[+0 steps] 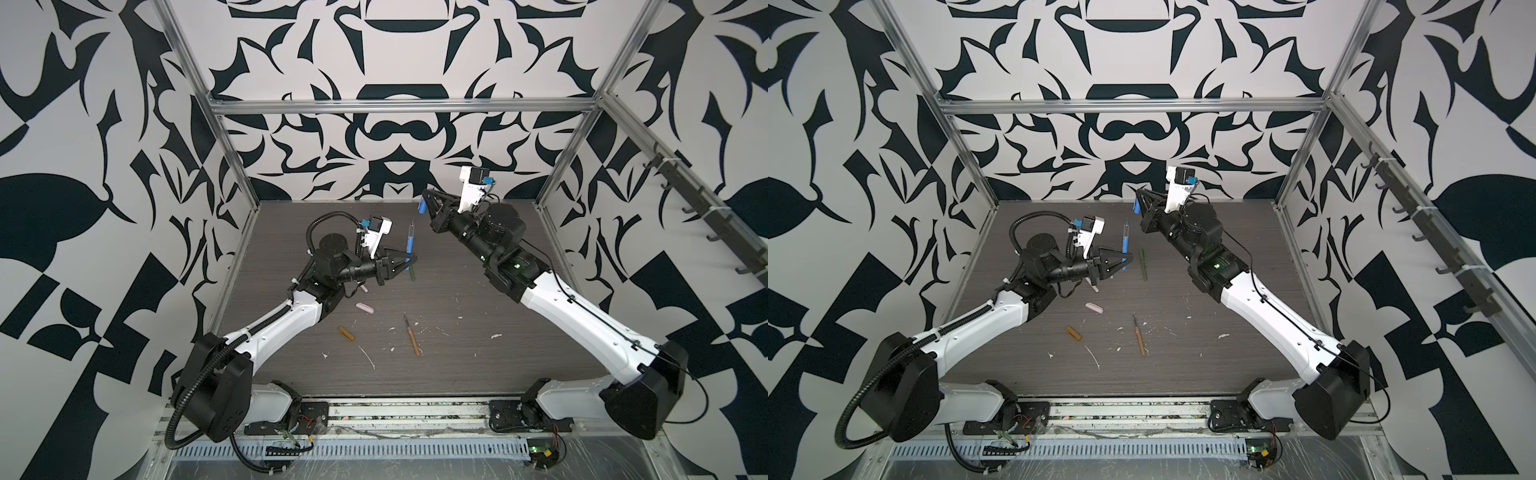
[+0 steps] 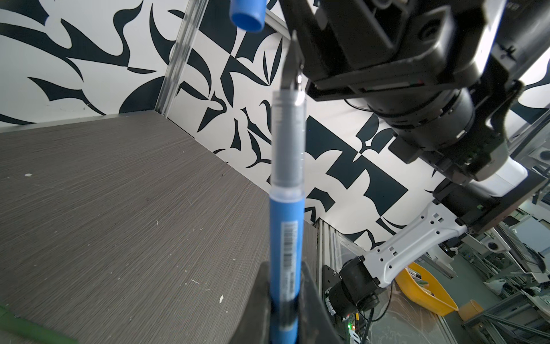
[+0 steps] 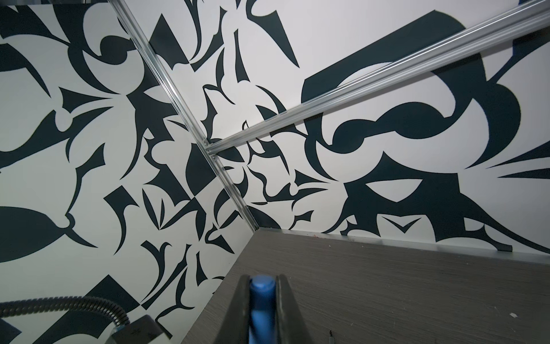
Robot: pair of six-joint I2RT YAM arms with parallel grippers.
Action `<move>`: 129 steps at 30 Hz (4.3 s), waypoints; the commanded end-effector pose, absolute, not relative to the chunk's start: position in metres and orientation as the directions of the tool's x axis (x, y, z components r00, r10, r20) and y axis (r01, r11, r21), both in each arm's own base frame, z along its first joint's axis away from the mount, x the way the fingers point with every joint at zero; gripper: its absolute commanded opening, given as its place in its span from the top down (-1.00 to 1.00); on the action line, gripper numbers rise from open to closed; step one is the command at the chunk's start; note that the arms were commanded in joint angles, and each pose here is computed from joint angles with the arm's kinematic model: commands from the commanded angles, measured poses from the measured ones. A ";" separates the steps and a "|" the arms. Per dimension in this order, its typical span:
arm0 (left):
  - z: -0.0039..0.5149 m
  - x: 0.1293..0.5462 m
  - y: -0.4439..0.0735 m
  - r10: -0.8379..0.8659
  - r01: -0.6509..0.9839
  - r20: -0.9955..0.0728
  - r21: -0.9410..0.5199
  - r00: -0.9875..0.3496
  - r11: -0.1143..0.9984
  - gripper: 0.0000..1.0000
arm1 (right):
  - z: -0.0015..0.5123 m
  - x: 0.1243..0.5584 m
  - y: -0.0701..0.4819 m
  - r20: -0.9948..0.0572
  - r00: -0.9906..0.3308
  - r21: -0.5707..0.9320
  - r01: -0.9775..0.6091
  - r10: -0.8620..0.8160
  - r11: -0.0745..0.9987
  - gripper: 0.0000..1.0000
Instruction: Insert the pens into the pen caps
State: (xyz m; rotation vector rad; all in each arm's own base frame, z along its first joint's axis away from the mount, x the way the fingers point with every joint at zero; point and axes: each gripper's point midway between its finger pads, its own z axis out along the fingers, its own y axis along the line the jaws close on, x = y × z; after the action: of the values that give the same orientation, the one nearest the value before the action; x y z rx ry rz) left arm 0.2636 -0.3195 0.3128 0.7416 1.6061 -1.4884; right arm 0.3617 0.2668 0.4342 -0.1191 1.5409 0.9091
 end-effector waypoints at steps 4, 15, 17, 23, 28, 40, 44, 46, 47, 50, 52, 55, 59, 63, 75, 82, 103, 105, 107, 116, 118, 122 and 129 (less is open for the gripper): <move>0.307 0.260 -0.324 -0.081 0.855 -0.862 -0.506 -0.500 0.116 1.00 | 0.480 0.343 0.264 -0.861 -0.148 0.460 -0.632 0.486 0.624 0.92; 0.306 0.259 -0.325 -0.074 0.855 -0.862 -0.506 -0.501 0.115 1.00 | 0.473 0.335 0.266 -0.849 -0.199 0.490 -0.641 0.489 0.591 0.94; 0.306 0.259 -0.325 -0.074 0.854 -0.862 -0.507 -0.502 0.117 1.00 | 0.468 0.335 0.268 -0.852 -0.210 0.491 -0.637 0.479 0.594 0.94; 0.307 0.259 -0.325 -0.074 0.855 -0.863 -0.505 -0.500 0.115 1.00 | 0.449 0.337 0.278 -0.851 -0.259 0.507 -0.630 0.456 0.589 0.95; 0.307 0.260 -0.325 -0.077 0.854 -0.862 -0.506 -0.501 0.120 1.00 | 0.441 0.333 0.280 -0.850 -0.278 0.513 -0.627 0.447 0.586 0.96; 0.306 0.261 -0.324 -0.083 0.852 -0.862 -0.507 -0.500 0.131 1.00 | 0.416 0.327 0.283 -0.842 -0.356 0.539 -0.608 0.406 0.583 0.96; 0.307 0.261 -0.323 -0.088 0.854 -0.865 -0.502 -0.494 0.138 1.00 | 0.395 0.322 0.285 -0.829 -0.413 0.559 -0.593 0.376 0.580 0.92; 0.307 0.261 -0.323 -0.088 0.853 -0.864 -0.504 -0.496 0.137 1.00 | 0.387 0.320 0.286 -0.826 -0.433 0.562 -0.592 0.360 0.577 0.92; 0.306 0.262 -0.324 -0.088 0.851 -0.862 -0.507 -0.499 0.137 1.00 | 0.385 0.318 0.287 -0.823 -0.442 0.567 -0.594 0.358 0.571 0.92; 0.308 0.261 -0.324 -0.093 0.852 -0.863 -0.506 -0.497 0.134 1.00 | 0.381 0.315 0.291 -0.810 -0.465 0.586 -0.599 0.358 0.546 0.91; 0.308 0.261 -0.323 -0.095 0.852 -0.862 -0.507 -0.498 0.134 1.00 | 0.380 0.313 0.295 -0.805 -0.480 0.592 -0.607 0.350 0.529 0.91; 0.308 0.263 -0.321 -0.108 0.851 -0.864 -0.503 -0.492 0.153 1.00 | 0.375 0.307 0.299 -0.794 -0.508 0.605 -0.611 0.333 0.511 0.87; 0.310 0.265 -0.317 -0.128 0.851 -0.870 -0.493 -0.477 0.182 1.00 | 0.355 0.297 0.306 -0.782 -0.559 0.612 -0.607 0.274 0.508 0.82; 0.308 0.265 -0.319 -0.118 0.850 -0.868 -0.496 -0.482 0.177 1.00 | 0.353 0.289 0.303 -0.784 -0.575 0.600 -0.603 0.235 0.525 0.68; 0.302 0.264 -0.323 -0.080 0.856 -0.870 -0.492 -0.486 0.158 1.00 | 0.406 0.279 0.280 -0.853 -0.471 0.506 -0.638 0.225 0.580 0.33; 0.300 0.263 -0.325 -0.066 0.860 -0.872 -0.489 -0.485 0.142 1.00 | 0.421 0.286 0.272 -0.887 -0.409 0.443 -0.631 0.212 0.636 0.30; 0.304 0.256 -0.325 -0.061 0.881 -0.892 -0.452 -0.448 0.138 1.00 | 0.383 0.304 0.300 -0.825 -0.553 0.498 -0.617 0.115 0.610 0.57; 0.304 0.256 -0.325 -0.059 0.881 -0.891 -0.453 -0.449 0.135 1.00 | 0.382 0.305 0.294 -0.833 -0.538 0.485 -0.604 0.124 0.633 0.44; 0.304 0.255 -0.325 -0.058 0.882 -0.892 -0.452 -0.448 0.133 1.00 | 0.384 0.308 0.287 -0.844 -0.520 0.466 -0.590 0.132 0.659 0.41; 0.303 0.254 -0.327 -0.050 0.881 -0.890 -0.456 -0.453 0.126 1.00 | 0.419 0.307 0.268 -0.895 -0.416 0.403 -0.601 0.161 0.690 0.36; 0.303 0.253 -0.328 -0.047 0.882 -0.890 -0.456 -0.453 0.121 1.00 | 0.417 0.313 0.264 -0.891 -0.421 0.410 -0.583 0.170 0.702 0.35; 0.303 0.251 -0.329 -0.045 0.883 -0.891 -0.455 -0.453 0.113 1.00 | 0.406 0.324 0.268 -0.873 -0.458 0.430 -0.564 0.165 0.705 0.34; 0.305 0.250 -0.329 -0.045 0.887 -0.894 -0.449 -0.447 0.108 1.00 | 0.395 0.327 0.281 -0.848 -0.507 0.466 -0.577 0.153 0.672 0.37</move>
State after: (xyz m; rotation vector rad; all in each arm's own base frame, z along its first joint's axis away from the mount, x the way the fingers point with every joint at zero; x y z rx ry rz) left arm 0.2546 -0.3264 0.2810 0.8017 1.6765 -1.4560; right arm 0.3305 0.2756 0.3737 -0.3166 1.9509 0.8736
